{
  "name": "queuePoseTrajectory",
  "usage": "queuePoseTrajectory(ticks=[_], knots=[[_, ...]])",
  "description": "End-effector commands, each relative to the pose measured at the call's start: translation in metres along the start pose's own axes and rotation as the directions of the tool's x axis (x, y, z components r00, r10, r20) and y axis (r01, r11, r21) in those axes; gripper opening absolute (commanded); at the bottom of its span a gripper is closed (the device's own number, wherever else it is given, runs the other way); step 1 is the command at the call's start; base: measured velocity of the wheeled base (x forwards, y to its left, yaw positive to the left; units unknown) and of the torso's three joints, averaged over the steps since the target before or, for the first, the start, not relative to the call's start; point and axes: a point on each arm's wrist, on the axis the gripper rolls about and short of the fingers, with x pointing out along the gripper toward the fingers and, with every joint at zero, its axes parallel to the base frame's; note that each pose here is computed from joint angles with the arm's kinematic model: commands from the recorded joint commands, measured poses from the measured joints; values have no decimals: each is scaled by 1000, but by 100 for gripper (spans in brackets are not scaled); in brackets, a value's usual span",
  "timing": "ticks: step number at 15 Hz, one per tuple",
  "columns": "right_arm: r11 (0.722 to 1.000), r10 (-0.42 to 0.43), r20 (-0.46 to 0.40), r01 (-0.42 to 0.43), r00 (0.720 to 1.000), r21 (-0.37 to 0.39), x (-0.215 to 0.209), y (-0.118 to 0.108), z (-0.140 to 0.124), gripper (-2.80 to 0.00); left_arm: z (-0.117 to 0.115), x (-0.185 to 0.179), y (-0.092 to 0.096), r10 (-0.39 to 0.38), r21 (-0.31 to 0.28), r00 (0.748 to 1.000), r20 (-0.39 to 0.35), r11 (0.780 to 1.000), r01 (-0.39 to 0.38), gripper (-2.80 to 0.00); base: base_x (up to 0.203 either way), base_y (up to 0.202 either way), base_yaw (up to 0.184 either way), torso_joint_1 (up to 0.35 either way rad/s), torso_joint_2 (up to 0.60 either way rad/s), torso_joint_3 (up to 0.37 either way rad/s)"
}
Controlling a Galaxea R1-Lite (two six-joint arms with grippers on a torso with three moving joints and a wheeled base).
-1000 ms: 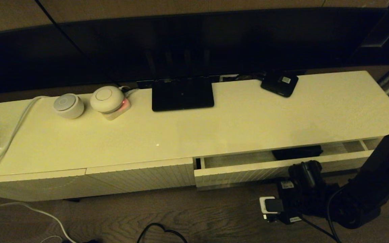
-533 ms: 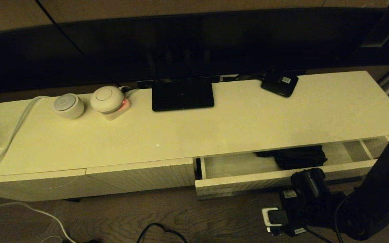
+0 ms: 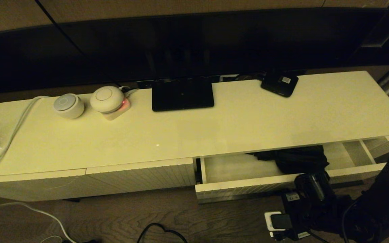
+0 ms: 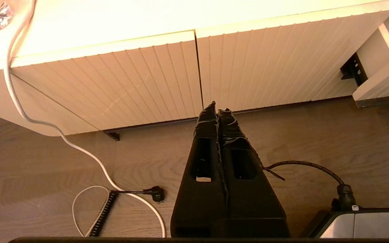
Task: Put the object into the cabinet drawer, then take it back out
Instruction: Open the drawer
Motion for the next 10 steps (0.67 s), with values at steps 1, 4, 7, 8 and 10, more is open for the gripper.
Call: queuePoseTrajectory(ticks=[1,4,7,8,10], knots=[[999,-34,8,34,999,-9,-9,-4,1,0,-1,0,0,0,0,1000,-3,1000,0,-280,0,0,0,0,0,0],[999,-44,9,44,999,-12,-23,-2,1,-280,-1,0,0,0,0,1000,-3,1000,0,-280,0,0,0,0,0,0],[998,-66,15,66,998,-12,-47,2,2,-280,-1,0,0,0,0,1000,-3,1000,0,-280,0,0,0,0,0,0],[997,-79,17,79,997,-10,-58,3,2,-280,-1,0,0,0,0,1000,-3,1000,0,-280,0,0,0,0,0,0],[993,-118,22,117,993,4,-86,6,2,-280,-1,0,0,0,0,1000,-3,1000,0,-280,0,0,0,0,0,0]])
